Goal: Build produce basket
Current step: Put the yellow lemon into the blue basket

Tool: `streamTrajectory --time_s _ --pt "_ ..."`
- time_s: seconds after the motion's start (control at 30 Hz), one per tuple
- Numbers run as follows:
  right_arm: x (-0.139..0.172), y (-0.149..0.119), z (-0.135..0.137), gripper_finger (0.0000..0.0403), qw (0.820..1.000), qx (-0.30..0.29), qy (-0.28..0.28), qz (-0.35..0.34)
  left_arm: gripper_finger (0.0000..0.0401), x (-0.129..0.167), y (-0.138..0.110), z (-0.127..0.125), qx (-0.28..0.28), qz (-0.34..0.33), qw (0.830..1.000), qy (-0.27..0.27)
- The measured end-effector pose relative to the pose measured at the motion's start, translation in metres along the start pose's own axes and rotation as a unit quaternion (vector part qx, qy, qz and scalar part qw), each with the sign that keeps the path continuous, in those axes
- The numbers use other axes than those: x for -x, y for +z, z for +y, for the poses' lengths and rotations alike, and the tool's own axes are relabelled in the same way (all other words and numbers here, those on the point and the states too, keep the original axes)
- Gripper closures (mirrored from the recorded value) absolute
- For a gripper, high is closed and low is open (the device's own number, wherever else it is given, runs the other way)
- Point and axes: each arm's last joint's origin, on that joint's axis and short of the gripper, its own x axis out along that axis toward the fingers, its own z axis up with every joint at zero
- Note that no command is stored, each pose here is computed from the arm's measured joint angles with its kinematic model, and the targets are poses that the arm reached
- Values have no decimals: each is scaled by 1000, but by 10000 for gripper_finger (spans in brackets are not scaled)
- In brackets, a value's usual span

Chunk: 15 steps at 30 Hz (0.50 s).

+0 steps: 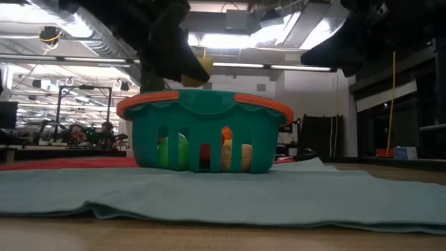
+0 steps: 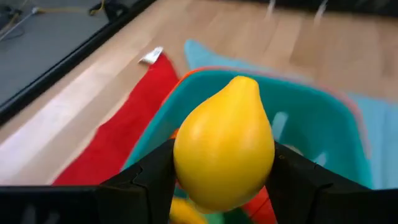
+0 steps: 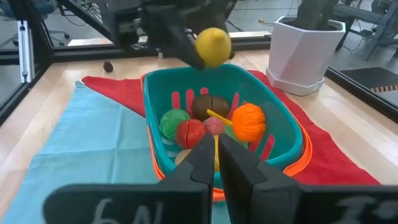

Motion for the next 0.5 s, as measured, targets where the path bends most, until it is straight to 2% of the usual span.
streamTrajectory --time_s 0.3,0.5 --pt "0 -4 -1 377 1000 1 -5 19 204 14 38 4 -55 94 994 30" --pt "-1 -4 -3 377 1000 2 -8 19 204 -3 35 9 -35 170 985 6"
